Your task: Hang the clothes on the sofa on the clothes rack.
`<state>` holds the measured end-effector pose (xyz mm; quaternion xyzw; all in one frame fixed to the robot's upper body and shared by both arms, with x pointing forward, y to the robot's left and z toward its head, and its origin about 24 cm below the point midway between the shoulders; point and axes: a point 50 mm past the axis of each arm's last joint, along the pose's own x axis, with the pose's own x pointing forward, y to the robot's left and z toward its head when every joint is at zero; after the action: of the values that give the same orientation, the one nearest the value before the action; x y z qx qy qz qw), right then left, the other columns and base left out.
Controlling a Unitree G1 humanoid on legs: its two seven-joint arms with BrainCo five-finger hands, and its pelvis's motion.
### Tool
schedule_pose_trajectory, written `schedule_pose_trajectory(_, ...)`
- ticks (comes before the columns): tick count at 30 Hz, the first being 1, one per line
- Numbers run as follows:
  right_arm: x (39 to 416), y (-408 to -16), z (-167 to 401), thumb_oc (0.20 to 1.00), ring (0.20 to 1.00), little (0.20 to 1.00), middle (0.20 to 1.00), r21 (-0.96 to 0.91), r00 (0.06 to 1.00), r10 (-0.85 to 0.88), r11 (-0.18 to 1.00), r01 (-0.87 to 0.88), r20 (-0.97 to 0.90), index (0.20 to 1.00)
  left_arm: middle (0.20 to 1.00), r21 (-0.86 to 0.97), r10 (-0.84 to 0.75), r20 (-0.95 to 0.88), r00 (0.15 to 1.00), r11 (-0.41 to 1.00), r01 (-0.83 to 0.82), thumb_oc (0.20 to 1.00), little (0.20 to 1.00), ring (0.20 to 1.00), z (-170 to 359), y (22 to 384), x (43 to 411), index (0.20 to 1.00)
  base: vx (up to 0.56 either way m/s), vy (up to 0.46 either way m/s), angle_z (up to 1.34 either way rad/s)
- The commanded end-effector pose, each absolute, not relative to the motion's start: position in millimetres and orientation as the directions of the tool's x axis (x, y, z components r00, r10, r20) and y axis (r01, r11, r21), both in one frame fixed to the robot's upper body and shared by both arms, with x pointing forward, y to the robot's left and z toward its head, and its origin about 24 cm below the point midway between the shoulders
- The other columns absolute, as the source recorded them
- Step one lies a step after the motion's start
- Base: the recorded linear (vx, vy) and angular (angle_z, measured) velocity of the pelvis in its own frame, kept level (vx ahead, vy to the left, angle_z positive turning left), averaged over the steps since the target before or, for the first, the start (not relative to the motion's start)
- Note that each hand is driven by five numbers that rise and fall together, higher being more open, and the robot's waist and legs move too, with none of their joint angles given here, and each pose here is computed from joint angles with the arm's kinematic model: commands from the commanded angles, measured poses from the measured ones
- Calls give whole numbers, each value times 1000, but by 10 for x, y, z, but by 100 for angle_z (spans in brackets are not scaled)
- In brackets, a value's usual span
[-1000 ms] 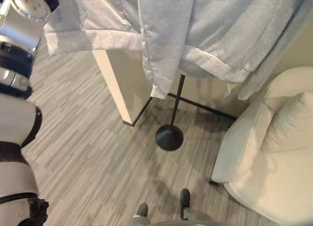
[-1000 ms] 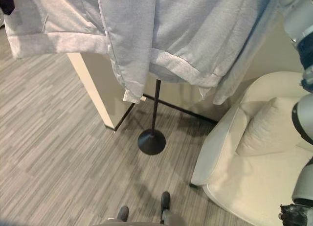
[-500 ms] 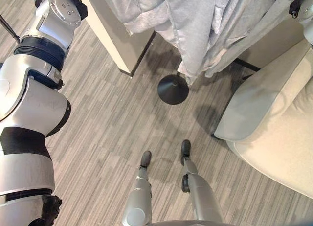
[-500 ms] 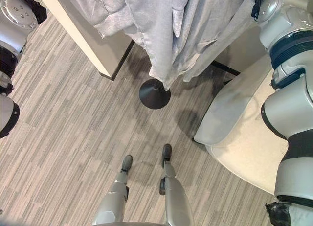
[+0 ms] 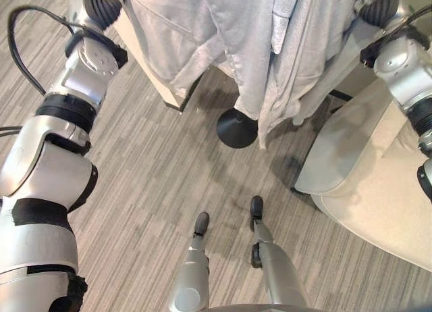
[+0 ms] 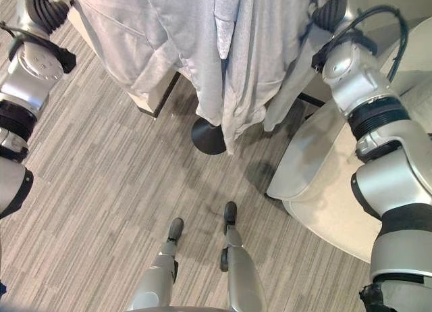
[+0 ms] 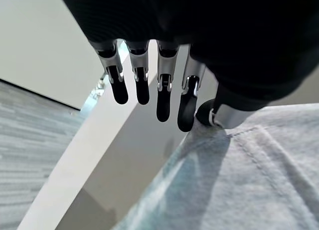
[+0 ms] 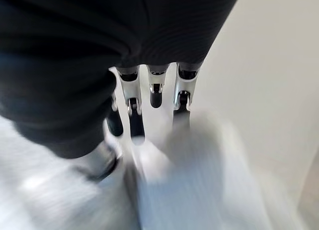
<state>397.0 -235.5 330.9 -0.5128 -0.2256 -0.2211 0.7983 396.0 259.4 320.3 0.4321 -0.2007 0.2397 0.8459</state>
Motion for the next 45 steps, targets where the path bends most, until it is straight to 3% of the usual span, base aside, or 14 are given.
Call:
schedule_pose_trajectory(1, 3885, -2846, 3235, 1000, 1000, 1000, 1000, -716, 782, -287, 315, 622, 553, 1000, 1000, 639, 310, 557, 770, 432, -637, 1000, 1000, 1000, 3270, 2869, 3881, 1000, 0, 0, 0)
schedule_pose_trajectory(15, 3805, -2956, 3078, 1000, 1000, 1000, 1000, -680, 771, -304, 364, 637, 560, 1000, 1000, 651, 289, 561, 776, 426, -629, 1000, 1000, 1000, 3196, 2900, 3847, 1000, 0, 0, 0)
schedule_pose_trajectory(22, 3583, -3075, 2889, 1000, 1000, 1000, 1000, -585, 727, -309, 442, 680, 613, 1000, 1000, 561, 327, 597, 733, 483, -672, 1000, 1000, 1000, 3082, 3072, 3686, 1000, 8, 9, -3)
schedule_pose_trajectory(25, 3390, -3106, 2744, 1000, 1000, 1000, 1000, -534, 695, -293, 471, 702, 657, 1000, 1000, 506, 336, 624, 706, 515, -692, 1000, 1000, 1000, 2945, 3149, 3552, 1000, 36, 6, -9)
schedule_pose_trajectory(27, 3014, -3213, 2453, 1000, 1000, 1000, 1000, -476, 663, -294, 506, 719, 689, 1000, 1000, 351, 337, 610, 717, 696, -626, 1000, 1000, 1000, 2544, 3173, 3281, 1000, 102, 30, -7)
schedule_pose_trajectory(31, 2500, -3292, 2037, 1000, 1000, 1000, 1000, -512, 697, -296, 506, 694, 653, 1000, 1000, 141, 384, 444, 810, 863, -486, 1000, 1000, 1000, 1750, 3220, 2821, 1000, 97, 42, -10)
schedule_pose_trajectory(36, 1992, -3530, 1783, 1000, 1000, 1000, 1000, -604, 689, -396, 334, 724, 607, 1000, 1000, 75, 531, 197, 824, 830, -553, 1000, 1000, 1000, 928, 3398, 2242, 1000, 138, 55, -10)
schedule_pose_trajectory(38, 1938, -3563, 1724, 1000, 1000, 1000, 1000, -616, 691, -422, 321, 720, 587, 1000, 1000, 19, 567, 121, 815, 819, -573, 1000, 1000, 1000, 732, 3391, 2176, 1000, 67, 40, -20)
schedule_pose_trajectory(42, 1661, -3896, 1254, 1000, 1000, 1000, 1000, -717, 692, -605, 268, 643, 394, 1000, 1000, 108, 616, -119, 779, 788, -607, 1000, 1000, 1000, 111, 3404, 1823, 1000, 30, 73, -17)
schedule_pose_trajectory(43, 1510, -3999, 843, 1000, 1000, 1000, 1000, -765, 691, -691, 322, 558, 214, 1000, 1000, 163, 606, -252, 755, 795, -584, 1000, 1000, 1000, -188, 3379, 1657, 1000, 45, 60, -14)
schedule_pose_trajectory(44, 1511, -4005, 836, 1000, 1000, 1000, 1000, -765, 692, -690, 323, 557, 213, 1000, 1000, 165, 606, -253, 755, 795, -583, 1000, 1000, 1000, -193, 3383, 1652, 1000, 15, 79, -25)
schedule_pose_trajectory(45, 1355, -4023, 409, 1000, 1000, 1000, 1000, -756, 672, -741, 430, 493, 16, 1000, 1000, 210, 562, -359, 745, 827, -522, 1000, 1000, 1000, -417, 3327, 1534, 1000, -10, 58, -23)
